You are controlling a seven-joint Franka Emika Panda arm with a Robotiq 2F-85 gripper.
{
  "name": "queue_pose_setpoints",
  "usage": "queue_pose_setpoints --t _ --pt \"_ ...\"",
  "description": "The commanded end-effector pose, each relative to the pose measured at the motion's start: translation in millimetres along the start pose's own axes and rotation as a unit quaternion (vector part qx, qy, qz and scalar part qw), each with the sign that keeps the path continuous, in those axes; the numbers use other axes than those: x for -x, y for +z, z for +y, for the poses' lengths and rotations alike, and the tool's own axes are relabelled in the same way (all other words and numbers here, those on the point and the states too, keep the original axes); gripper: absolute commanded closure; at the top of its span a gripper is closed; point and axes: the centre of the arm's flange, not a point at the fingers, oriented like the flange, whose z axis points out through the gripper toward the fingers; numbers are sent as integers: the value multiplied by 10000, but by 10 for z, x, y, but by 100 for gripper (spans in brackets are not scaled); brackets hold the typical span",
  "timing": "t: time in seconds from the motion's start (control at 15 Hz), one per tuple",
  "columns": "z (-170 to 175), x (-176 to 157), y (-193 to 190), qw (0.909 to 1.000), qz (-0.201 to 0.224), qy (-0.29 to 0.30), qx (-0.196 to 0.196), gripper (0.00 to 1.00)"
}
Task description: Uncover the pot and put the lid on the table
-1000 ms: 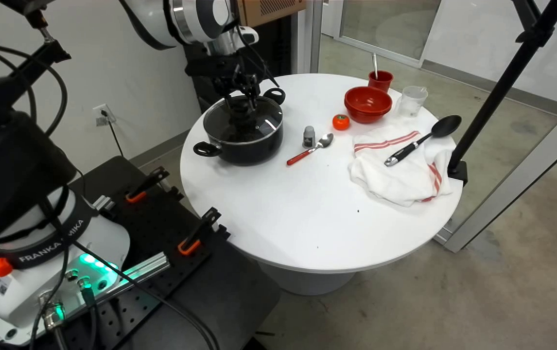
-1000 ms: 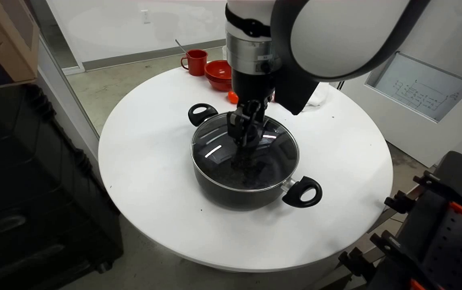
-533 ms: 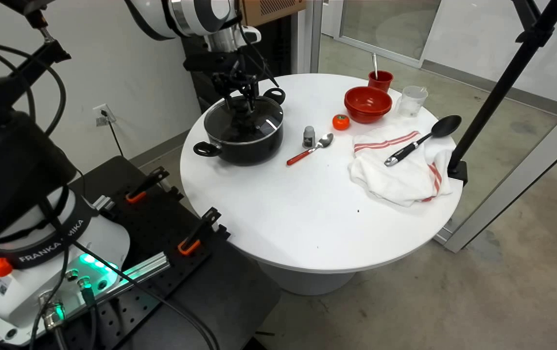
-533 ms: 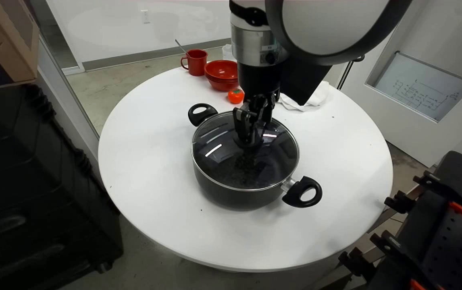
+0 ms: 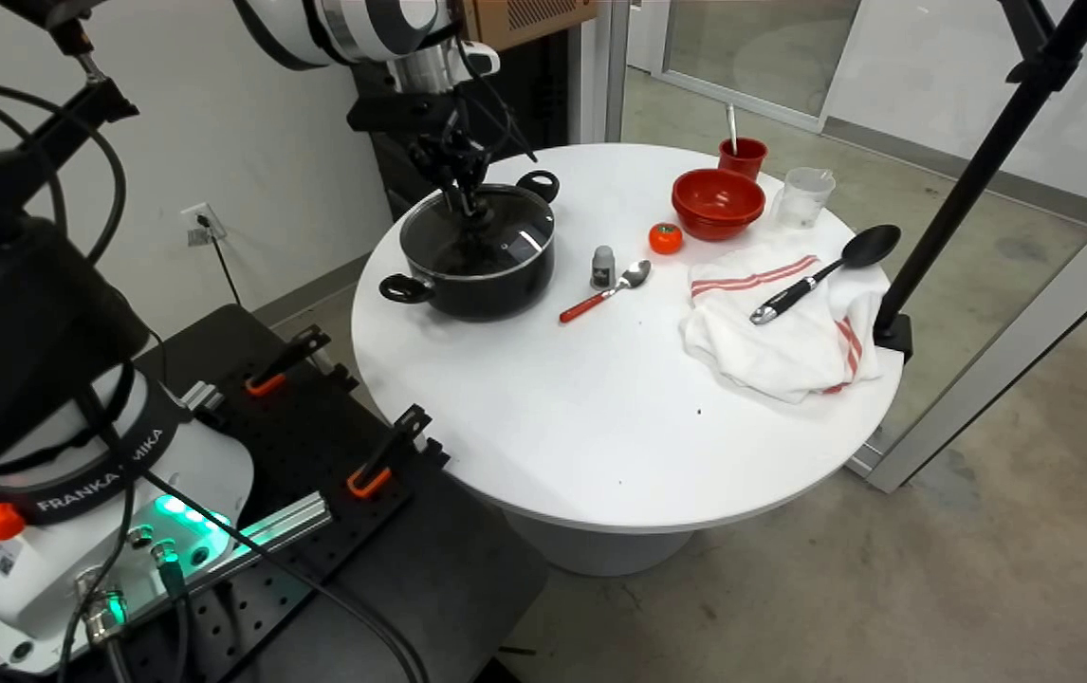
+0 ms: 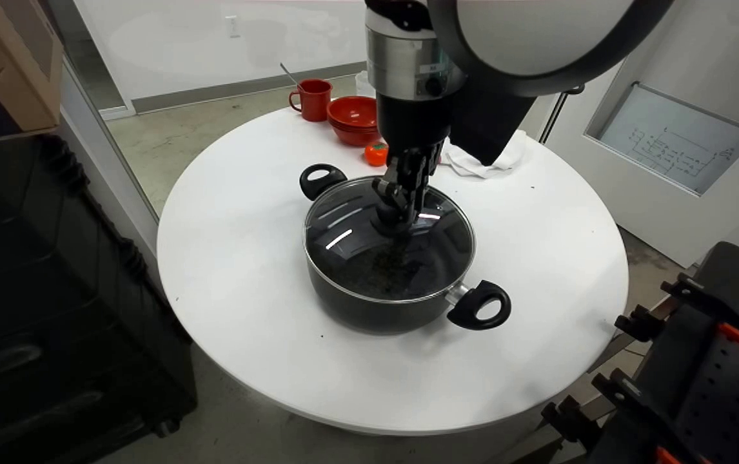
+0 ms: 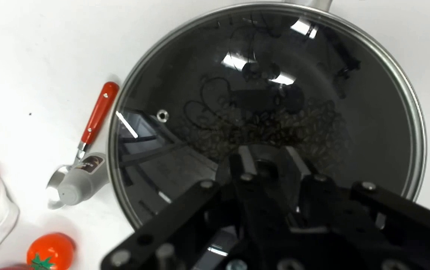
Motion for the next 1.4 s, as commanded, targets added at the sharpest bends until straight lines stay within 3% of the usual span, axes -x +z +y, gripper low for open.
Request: queue_pose_setpoints --t 0.0,0.07,0.13,0.2,0.8,0.93,1.33 --pt "-20 65 -179 9999 50 -18 -135 100" --pt "-29 72 -239 9998 17 -12 -174 79" --pt "-39 73 -276 9998 41 3 -192 71" --pt "-54 61 -303 9998 42 -12 -215 70" --pt "-22 -32 -142 9999 -131 25 -99 5" --pt "4 -61 -72 9999 -136 47 -89 0" --pt "-35 -215 1 9998 177 11 -98 2"
